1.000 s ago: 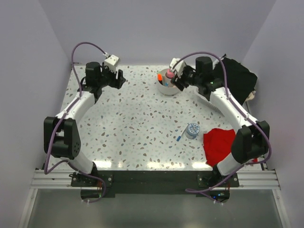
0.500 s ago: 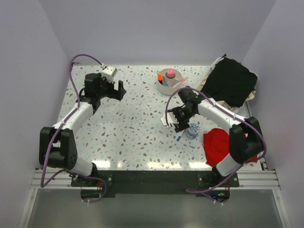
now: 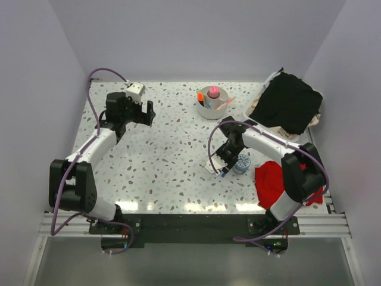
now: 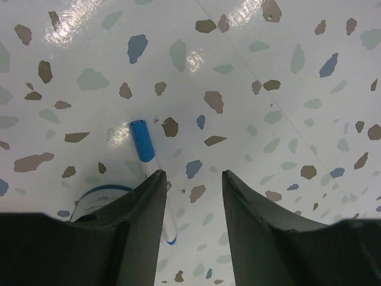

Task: Sort the stationery into containers
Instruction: Pick up the pen from the center of the board.

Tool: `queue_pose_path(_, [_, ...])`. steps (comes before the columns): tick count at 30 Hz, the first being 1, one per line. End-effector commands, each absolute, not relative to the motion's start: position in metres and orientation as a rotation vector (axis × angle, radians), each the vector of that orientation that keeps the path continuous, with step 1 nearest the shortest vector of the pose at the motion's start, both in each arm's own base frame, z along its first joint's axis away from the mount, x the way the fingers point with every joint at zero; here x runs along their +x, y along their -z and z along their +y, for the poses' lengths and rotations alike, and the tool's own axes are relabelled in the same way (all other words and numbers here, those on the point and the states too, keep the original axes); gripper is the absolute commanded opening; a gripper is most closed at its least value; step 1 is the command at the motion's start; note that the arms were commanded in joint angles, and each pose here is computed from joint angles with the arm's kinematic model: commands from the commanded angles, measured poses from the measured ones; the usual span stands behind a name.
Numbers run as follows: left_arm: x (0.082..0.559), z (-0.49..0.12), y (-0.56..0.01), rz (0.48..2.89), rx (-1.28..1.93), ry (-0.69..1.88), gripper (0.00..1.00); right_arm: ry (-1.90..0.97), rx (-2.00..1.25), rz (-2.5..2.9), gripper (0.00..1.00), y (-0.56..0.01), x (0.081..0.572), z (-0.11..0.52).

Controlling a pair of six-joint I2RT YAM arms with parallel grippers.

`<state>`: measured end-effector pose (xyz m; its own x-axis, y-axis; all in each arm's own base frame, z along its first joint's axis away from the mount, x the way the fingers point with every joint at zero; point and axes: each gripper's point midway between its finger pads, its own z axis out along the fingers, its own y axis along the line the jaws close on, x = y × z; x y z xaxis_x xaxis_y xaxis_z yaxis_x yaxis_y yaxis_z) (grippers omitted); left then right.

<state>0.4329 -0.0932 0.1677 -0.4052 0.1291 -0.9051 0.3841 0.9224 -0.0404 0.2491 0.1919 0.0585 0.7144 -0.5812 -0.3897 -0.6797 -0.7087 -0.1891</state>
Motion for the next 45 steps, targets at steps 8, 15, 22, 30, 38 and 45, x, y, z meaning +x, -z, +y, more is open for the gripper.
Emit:
queue_pose_path(8, [0.447,-0.09,-0.189,1.934,0.354,0.258,1.0,-0.498,-2.718,0.948,0.41,-0.046,0.225,0.18])
queue_pose_path(15, [0.45,-0.089,-0.19,1.93,0.355,0.25,1.0,-0.523,-2.747,0.982,0.41,-0.038,0.219,0.173])
queue_pose_path(22, [0.451,-0.088,-0.191,1.931,0.358,0.245,1.0,-0.518,-2.74,1.018,0.38,-0.027,0.22,0.174])
queue_pose_path(30, [0.453,-0.089,-0.189,1.936,0.358,0.245,1.0,-0.483,-2.746,1.063,0.29,-0.011,0.221,0.172])
queue_pose_path(38, [0.458,-0.09,-0.189,1.938,0.358,0.252,1.0,-0.458,-2.723,1.087,0.0,-0.008,0.225,0.18])
queue_pose_path(45, [0.467,-0.092,-0.188,1.936,0.376,0.248,1.0,-0.315,-2.374,1.16,0.0,-0.1,0.302,0.245])
